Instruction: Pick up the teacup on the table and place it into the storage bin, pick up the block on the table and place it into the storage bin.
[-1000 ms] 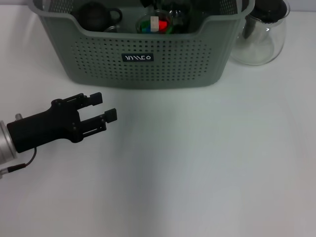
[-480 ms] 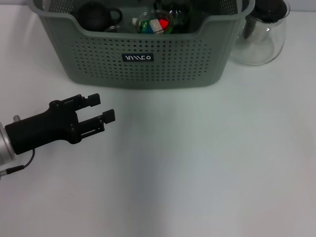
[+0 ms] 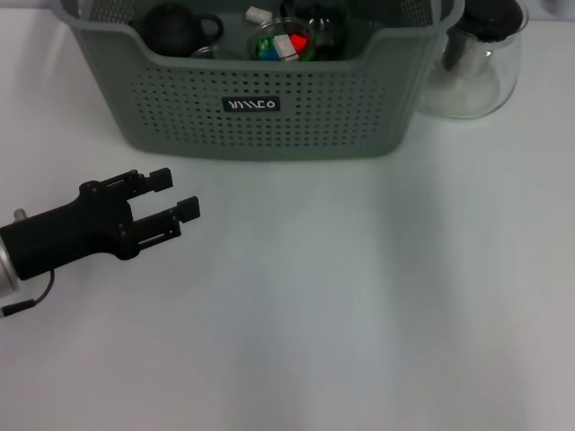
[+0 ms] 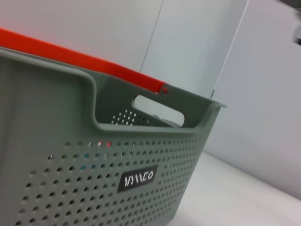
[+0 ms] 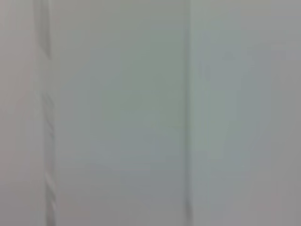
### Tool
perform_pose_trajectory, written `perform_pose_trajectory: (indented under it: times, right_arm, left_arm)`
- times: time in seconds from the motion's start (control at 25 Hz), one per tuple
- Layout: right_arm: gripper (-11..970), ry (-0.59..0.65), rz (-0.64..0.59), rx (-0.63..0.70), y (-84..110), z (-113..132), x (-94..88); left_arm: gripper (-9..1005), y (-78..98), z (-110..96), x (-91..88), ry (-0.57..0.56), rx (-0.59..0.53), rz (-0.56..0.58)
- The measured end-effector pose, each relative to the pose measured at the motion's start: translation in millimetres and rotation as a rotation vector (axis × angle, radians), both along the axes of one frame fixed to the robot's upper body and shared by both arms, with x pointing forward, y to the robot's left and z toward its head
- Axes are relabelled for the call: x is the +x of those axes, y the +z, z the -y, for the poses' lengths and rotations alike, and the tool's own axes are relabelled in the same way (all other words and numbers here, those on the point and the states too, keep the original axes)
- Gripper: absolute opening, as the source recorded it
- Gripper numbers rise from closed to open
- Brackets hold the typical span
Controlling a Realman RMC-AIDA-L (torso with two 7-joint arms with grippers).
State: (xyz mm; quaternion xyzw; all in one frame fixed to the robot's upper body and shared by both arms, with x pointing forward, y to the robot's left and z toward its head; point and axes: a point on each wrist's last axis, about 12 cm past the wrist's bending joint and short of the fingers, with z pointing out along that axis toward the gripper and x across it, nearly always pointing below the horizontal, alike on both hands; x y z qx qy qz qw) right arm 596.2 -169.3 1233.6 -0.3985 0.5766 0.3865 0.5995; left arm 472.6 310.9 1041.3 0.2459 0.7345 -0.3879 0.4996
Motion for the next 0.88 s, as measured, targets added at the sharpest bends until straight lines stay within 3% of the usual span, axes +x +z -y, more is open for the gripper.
perform_pose_trajectory:
  times: [0.16, 0.24, 0.36, 0.48, 0.56, 0.6, 0.72, 0.88]
  right_arm:
    - [568, 0.034, 0.063, 0.189, -37.1, 64.7, -51.6]
    - [568, 0.006, 0.037, 0.206, -60.4, 87.1, -68.4]
    - [585, -0.041, -0.044, 0.112, -104.2, 106.5, -87.1]
    - [610, -0.016, -0.091, -0.029, -143.4, 105.2, -99.6]
    - [747, 0.028, -0.132, -0.094, -162.9, 97.9, -104.6]
    - [815, 0.05, -0.143, -0.117, -169.4, 93.8, -105.0]
    - [851, 0.088, -0.178, -0.14, -183.3, 84.0, -107.1]
    - [898, 0.132, -0.202, -0.172, -191.5, 74.9, -107.3]
  left_arm:
    - [709, 6.4, -6.3, -1.2, -0.051, 0.03, 0.023]
    - [709, 14.0, -9.6, 1.5, -0.097, 0.045, 0.04]
    - [709, 21.9, -9.2, 8.1, -0.179, 0.076, 0.035]
    - [709, 27.6, -3.0, 19.2, -0.277, 0.136, 0.043]
    - [709, 30.5, 3.3, 23.8, -0.343, 0.163, 0.069]
    - [709, 31.4, 6.9, 24.7, -0.377, 0.171, 0.084]
    - [713, 31.1, 15.3, 24.2, -0.448, 0.185, 0.111]
    - [716, 24.4, 22.1, 24.8, -0.457, 0.2, 0.098]
